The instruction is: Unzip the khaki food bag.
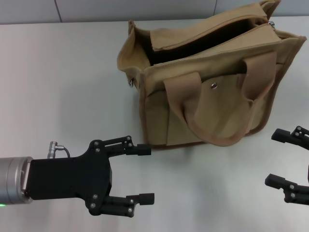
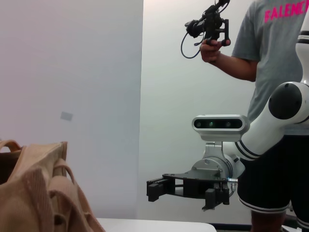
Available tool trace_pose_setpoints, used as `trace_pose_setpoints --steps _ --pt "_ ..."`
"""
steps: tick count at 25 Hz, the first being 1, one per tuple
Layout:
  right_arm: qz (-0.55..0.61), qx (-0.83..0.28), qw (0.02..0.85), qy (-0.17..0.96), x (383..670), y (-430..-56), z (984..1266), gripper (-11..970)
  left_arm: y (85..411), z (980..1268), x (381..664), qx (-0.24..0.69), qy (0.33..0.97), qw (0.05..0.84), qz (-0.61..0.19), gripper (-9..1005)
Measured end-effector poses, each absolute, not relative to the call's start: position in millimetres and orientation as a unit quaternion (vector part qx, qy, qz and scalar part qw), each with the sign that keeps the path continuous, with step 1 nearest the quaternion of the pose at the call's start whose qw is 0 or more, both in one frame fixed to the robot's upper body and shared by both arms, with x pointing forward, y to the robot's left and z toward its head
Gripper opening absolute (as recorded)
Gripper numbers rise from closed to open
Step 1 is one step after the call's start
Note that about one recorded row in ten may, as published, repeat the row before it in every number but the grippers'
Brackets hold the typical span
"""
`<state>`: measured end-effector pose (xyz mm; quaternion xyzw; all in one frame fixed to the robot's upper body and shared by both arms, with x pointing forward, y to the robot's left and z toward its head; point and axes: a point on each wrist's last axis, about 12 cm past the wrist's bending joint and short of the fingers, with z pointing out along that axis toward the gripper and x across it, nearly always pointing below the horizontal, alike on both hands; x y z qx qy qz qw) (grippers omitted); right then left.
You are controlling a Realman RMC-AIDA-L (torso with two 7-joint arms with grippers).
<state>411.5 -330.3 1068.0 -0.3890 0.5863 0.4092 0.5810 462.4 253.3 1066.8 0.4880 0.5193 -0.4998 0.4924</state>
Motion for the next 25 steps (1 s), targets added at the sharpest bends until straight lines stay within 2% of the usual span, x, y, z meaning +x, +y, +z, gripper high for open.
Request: trace_pose_setpoints --steps 25 --pt "0.410 -0.389 0.582 0.584 412.0 -330.1 1068.7 849 251.9 1066.9 462.7 0.489 0.517 0.494 -0.500 827"
